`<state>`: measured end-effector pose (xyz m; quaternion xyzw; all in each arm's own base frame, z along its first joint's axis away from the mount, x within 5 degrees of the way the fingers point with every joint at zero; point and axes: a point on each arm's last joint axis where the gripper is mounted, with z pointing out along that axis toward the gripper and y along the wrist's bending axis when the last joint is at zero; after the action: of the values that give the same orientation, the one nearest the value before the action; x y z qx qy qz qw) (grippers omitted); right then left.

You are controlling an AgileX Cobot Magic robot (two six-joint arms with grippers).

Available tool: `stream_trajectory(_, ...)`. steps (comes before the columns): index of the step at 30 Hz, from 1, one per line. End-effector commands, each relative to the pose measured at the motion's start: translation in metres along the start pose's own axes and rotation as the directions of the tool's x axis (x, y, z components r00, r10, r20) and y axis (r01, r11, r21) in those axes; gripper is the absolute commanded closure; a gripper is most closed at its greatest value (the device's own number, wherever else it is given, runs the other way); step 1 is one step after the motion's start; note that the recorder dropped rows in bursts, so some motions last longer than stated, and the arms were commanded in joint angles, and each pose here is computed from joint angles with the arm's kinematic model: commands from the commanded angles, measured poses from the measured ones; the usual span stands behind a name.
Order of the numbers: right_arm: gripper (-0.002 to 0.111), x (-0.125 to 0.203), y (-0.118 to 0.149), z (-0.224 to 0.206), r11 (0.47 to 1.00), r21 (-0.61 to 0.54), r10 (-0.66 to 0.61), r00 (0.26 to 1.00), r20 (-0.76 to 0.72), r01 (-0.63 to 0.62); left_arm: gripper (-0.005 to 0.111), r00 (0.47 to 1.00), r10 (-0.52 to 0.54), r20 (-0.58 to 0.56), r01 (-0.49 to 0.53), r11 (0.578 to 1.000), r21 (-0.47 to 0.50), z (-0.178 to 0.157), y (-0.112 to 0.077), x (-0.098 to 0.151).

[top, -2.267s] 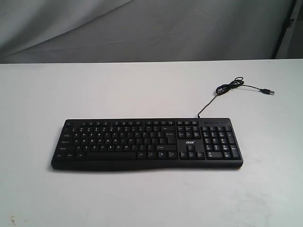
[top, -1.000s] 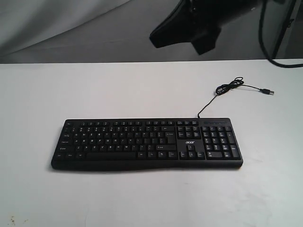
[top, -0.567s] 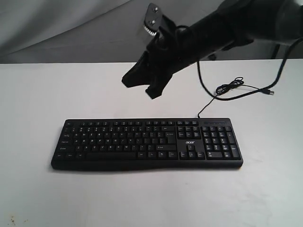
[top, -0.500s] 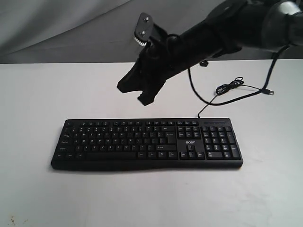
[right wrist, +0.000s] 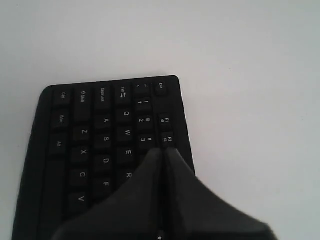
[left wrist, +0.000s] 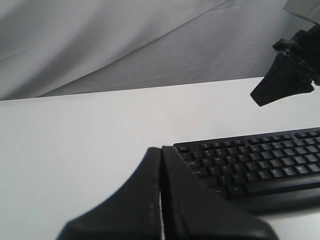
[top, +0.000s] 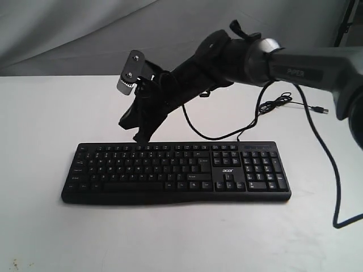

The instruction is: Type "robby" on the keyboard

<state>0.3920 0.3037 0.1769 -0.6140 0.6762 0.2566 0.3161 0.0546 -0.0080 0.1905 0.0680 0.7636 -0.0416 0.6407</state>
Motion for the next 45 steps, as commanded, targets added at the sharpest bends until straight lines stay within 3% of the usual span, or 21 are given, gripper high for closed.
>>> stream_trajectory(1, 0.108, -0.01, 0.007, 0.012, 0.999, -0.026, -0.039, 0.998, -0.044, 0.038, 0.107, 1.0, 0.003, 0.005, -0.003, 1.0, 0.005, 0.0, 0.0, 0.001)
stream_trajectory(5, 0.108, -0.011, 0.018, 0.03, 0.996, -0.044, -0.077, 0.988, -0.132, 0.072, 0.107, 1.0, 0.003, 0.005, -0.003, 1.0, 0.005, 0.0, 0.0, 0.001)
stream_trajectory(12, 0.108, 0.004, 0.022, 0.051, 0.997, -0.074, -0.039, 0.987, -0.153, 0.028, 0.107, 1.0, 0.003, 0.005, -0.003, 1.0, 0.005, 0.0, 0.0, 0.001)
stream_trajectory(16, 0.108, 0.001, 0.016, 0.055, 1.0, 0.002, -0.007, 0.994, -0.107, 0.007, 0.107, 1.0, 0.003, 0.005, -0.003, 1.0, 0.005, 0.0, 0.0, 0.001)
stream_trajectory(20, 0.108, 0.005, 0.021, 0.064, 1.0, -0.024, -0.007, 0.993, -0.121, 0.004, 0.107, 1.0, 0.003, 0.005, -0.003, 1.0, 0.005, 0.0, 0.0, 0.001)
stream_trajectory(45, 0.108, 0.009, 0.019, 0.063, 1.0, 0.001, 0.002, 0.987, -0.16, -0.002, 0.107, 1.0, 0.003, 0.005, -0.003, 1.0, 0.005, 0.0, 0.0, 0.001)
